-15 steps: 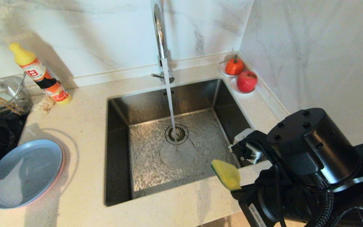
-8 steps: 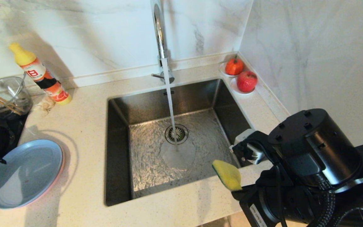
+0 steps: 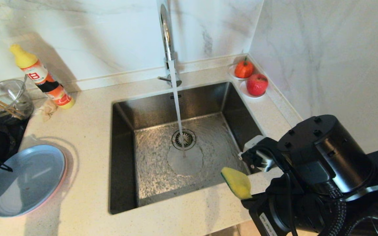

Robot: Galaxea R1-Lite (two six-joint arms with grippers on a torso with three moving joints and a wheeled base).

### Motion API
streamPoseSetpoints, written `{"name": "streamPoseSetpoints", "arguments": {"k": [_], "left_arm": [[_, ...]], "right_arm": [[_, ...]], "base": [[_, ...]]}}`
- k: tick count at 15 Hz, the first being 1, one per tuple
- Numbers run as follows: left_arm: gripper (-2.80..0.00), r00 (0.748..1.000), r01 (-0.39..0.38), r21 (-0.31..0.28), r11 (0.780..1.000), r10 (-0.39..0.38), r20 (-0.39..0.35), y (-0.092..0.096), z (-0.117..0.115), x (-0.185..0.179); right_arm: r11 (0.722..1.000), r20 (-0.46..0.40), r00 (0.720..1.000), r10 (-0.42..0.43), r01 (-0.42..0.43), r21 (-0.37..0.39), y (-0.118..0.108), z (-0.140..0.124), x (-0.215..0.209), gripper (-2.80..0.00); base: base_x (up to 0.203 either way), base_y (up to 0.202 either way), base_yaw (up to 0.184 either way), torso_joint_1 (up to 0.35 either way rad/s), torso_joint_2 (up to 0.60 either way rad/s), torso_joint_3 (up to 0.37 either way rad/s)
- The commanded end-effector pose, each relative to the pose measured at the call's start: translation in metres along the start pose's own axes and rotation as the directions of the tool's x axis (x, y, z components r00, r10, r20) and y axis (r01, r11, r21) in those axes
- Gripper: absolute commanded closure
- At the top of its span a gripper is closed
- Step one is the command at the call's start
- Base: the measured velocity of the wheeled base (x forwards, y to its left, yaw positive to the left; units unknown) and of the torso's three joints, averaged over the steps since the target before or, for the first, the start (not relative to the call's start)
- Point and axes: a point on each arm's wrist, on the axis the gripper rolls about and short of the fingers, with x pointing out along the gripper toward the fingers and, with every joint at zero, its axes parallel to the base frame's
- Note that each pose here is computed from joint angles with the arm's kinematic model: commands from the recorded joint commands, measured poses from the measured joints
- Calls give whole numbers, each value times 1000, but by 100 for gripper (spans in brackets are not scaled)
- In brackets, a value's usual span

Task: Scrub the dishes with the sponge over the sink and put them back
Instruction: Wash the plate

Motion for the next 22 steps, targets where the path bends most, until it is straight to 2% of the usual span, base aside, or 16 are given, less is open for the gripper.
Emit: {"name": "streamPoseSetpoints", "arguments": {"k": [1,5,15,22], "left_arm": [[-280,1000,3,-9,1000,-4,-26,2,-1,6],[-280,998,58,-1,998,-58,-24,0,2,6],[-280,997,78,10,997,-78,-9,-3,5,6],[-280,997,63,0,998,-63,-33,0,7,15]], "right_arm": [[1000,-7,1000,-4,4,0,0,0,2,0],[1000,1,1000,-6,6,3,-1,0,-1,0],[1000,-24,1000,-9,9,-2,-1,-5,4,0],[1000,-31,999,-16,16,11,-3,-6,6,0]], "base": [[0,0,0,0,0,0],[0,0,0,0,0,0],[0,0,0,0,0,0],[0,0,0,0,0,0]]}}
